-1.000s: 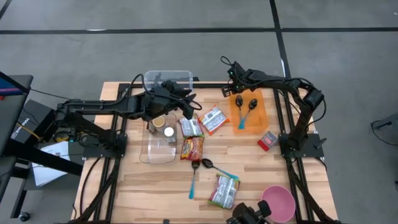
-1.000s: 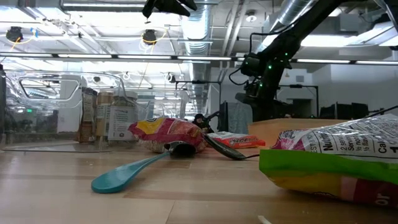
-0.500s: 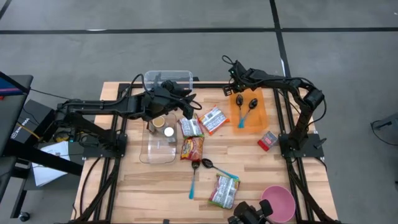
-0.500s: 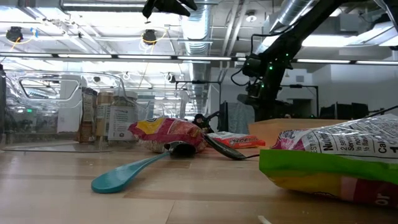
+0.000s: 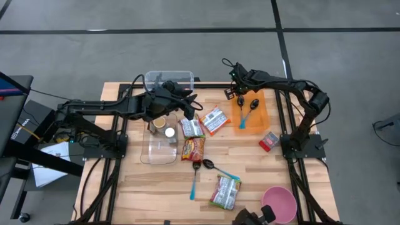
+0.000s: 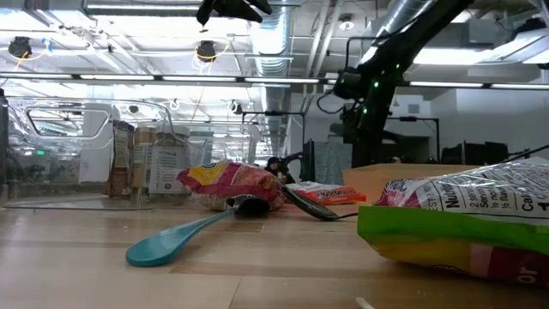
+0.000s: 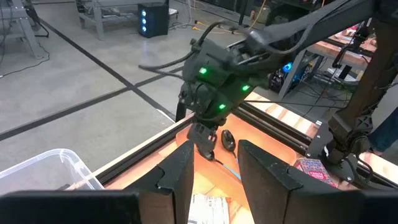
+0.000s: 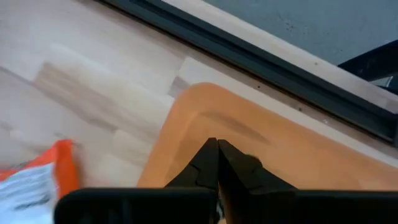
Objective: Pick & Place Food Item
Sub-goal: Put the blue spoon into the orange container
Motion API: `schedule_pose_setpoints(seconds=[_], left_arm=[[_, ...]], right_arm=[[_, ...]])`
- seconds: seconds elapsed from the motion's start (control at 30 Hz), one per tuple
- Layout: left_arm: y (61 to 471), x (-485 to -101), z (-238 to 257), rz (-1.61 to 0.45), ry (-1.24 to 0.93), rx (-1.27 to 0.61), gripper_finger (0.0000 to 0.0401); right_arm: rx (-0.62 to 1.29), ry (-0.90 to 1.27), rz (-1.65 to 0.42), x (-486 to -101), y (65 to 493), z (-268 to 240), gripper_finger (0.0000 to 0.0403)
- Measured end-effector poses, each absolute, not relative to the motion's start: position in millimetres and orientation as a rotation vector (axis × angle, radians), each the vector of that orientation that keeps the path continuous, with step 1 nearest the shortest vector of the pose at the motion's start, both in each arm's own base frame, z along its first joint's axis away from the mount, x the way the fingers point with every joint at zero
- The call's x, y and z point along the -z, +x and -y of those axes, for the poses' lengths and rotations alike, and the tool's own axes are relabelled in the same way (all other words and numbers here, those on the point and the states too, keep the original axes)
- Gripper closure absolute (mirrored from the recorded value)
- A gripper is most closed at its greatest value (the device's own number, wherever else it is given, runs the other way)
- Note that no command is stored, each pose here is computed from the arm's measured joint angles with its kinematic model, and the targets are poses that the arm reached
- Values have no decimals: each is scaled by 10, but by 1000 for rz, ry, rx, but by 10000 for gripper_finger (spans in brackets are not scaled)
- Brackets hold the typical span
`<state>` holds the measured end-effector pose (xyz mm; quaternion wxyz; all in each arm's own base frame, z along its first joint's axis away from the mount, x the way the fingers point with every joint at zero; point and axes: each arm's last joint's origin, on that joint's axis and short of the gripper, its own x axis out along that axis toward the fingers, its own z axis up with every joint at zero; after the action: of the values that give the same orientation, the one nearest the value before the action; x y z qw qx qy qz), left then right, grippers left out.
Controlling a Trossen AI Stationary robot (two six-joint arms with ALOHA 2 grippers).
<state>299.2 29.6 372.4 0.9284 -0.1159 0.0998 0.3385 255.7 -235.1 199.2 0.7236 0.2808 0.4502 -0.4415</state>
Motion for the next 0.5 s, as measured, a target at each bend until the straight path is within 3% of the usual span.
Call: schedule_pose_setpoints(seconds=[0.23,0.5], left_arm=[[2989,-3713,-294,-217,-233,-695,284],[2989,-3700,-288,-268,-142,-654,284]], right_arm=[[887,552,-927,-2473,2494,2029,403],[575,414,-818,-3100,2356,1394,403]])
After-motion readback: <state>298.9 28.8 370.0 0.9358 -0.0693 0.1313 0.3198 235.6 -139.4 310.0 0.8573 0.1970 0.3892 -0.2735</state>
